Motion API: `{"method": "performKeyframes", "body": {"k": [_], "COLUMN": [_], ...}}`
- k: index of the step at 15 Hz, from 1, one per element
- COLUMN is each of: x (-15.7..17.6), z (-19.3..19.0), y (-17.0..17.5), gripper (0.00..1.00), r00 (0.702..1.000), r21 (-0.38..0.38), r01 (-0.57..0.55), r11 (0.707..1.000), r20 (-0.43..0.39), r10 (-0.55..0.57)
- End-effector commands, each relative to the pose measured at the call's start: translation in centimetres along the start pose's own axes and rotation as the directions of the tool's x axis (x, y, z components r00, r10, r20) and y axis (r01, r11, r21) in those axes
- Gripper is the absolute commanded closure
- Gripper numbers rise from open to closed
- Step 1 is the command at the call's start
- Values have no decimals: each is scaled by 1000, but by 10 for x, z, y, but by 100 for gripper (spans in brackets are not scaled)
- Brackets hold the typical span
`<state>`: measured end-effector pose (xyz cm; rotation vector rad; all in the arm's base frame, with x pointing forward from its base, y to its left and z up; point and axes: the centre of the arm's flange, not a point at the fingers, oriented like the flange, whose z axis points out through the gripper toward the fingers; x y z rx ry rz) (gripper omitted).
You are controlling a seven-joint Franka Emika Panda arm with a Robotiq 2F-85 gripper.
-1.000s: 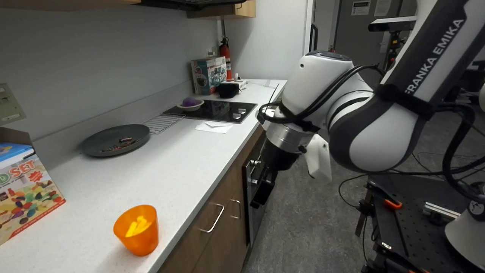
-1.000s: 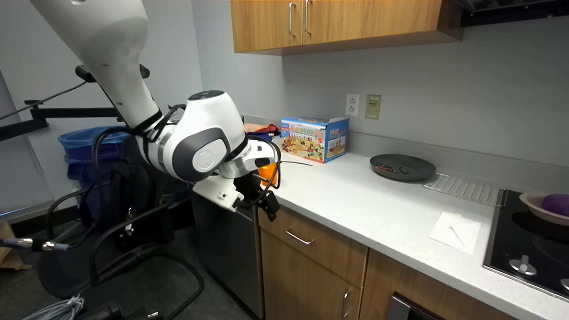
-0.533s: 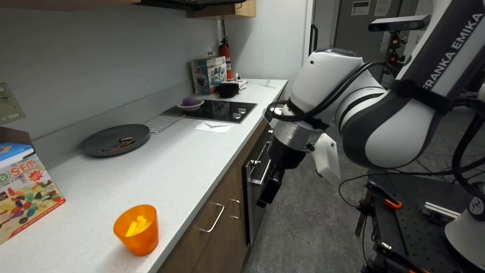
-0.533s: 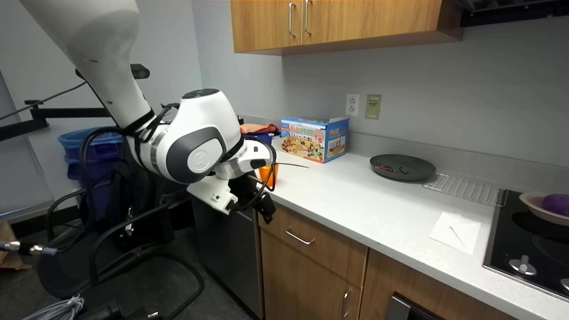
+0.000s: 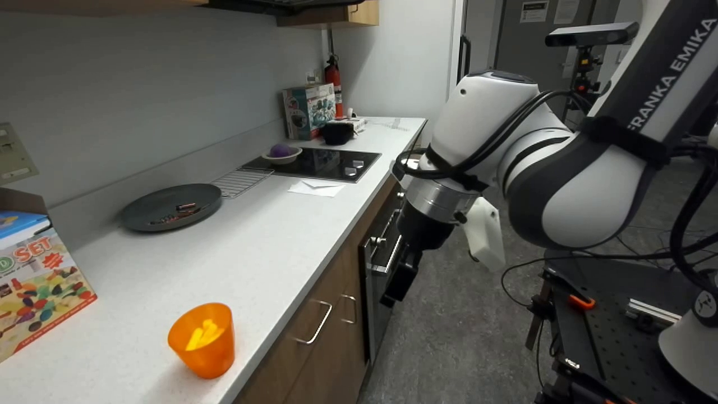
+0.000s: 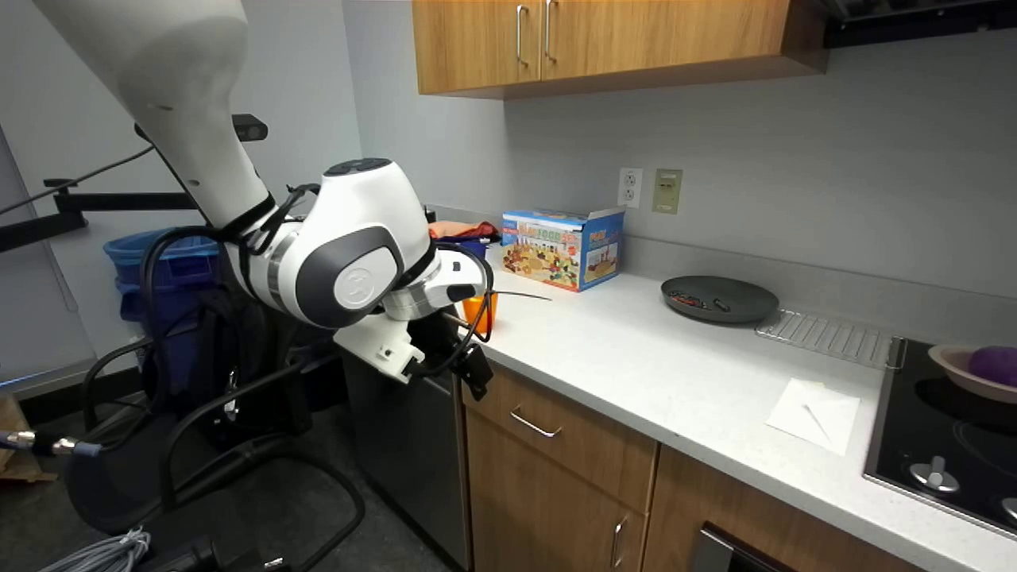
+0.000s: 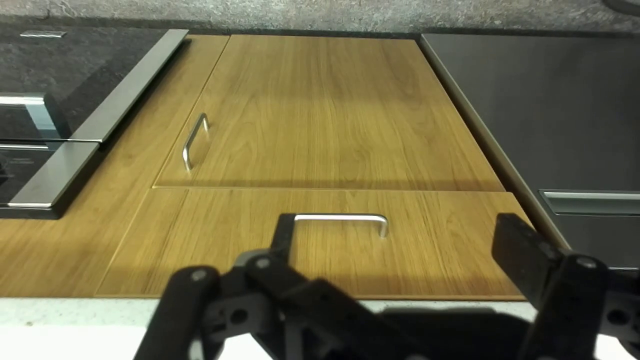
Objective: Close the open drawer
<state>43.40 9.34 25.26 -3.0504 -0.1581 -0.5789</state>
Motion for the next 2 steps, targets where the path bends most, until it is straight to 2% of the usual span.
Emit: {"method": "performKeyframes", "body": {"k": [1,2], "x": [0,0], "z": [0,0], "y": [0,0], "gripper": [0,0], "r00": [1000,1000], "r21": [0,0], "r01": [0,0], "r11": [1000,1000], "r20": [0,0], "r10": [0,0]}}
